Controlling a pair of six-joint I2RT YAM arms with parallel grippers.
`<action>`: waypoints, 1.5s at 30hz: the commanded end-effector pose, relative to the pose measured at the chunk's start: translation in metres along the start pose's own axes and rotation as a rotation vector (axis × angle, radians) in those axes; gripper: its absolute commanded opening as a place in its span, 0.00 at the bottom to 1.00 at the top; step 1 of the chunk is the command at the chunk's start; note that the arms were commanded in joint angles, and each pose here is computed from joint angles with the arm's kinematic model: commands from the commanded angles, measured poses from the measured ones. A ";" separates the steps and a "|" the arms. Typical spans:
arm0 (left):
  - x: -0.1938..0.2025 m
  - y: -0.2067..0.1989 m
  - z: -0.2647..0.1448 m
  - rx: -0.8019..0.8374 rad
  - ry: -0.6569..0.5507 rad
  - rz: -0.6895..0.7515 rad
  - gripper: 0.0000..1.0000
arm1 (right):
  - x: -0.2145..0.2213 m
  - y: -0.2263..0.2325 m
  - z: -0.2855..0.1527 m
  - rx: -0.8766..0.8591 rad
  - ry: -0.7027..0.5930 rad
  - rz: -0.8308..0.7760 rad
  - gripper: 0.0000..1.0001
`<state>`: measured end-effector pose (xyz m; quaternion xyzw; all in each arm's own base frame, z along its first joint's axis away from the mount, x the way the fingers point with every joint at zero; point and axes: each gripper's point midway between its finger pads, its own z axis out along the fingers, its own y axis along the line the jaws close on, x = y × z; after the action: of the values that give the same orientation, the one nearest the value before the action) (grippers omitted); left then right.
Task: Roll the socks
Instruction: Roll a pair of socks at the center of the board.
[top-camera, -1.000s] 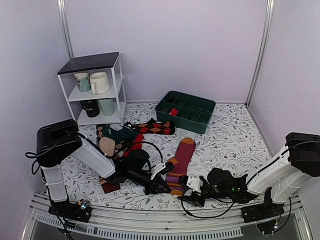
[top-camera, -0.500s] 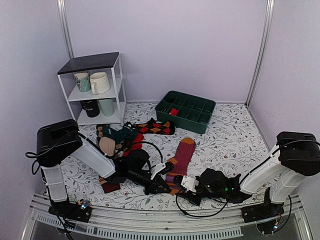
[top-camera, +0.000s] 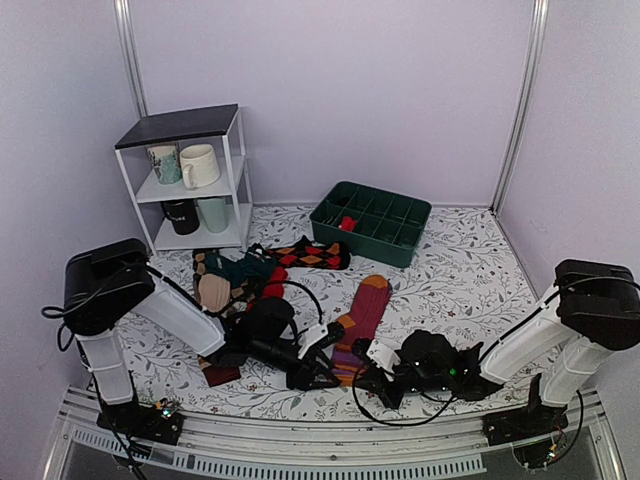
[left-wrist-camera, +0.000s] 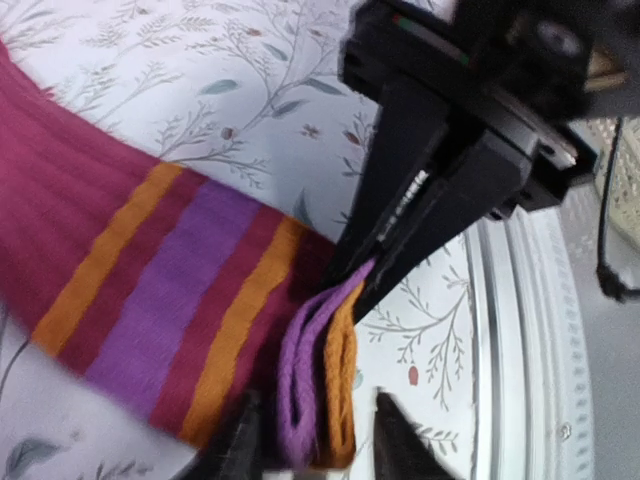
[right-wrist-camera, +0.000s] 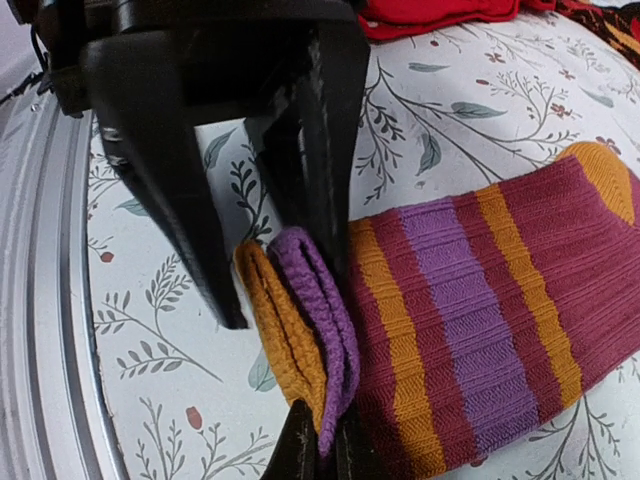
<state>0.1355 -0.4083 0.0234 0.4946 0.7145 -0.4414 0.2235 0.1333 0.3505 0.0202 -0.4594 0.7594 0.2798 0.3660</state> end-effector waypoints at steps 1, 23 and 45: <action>-0.023 0.006 -0.024 -0.133 -0.076 0.130 0.49 | 0.040 0.000 -0.010 -0.096 0.153 0.185 0.00; -0.013 -0.047 -0.036 -0.265 -0.087 0.809 0.65 | 0.071 0.023 -0.015 -0.371 0.561 0.845 0.00; 0.013 -0.029 0.004 -0.222 0.101 0.781 0.48 | 0.077 0.016 -0.014 -0.357 0.569 0.886 0.00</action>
<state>0.1095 -0.4067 0.0253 0.7191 0.5277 -0.2120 0.3993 0.1126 0.3457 0.0147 -0.2506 0.8435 0.4747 -0.0197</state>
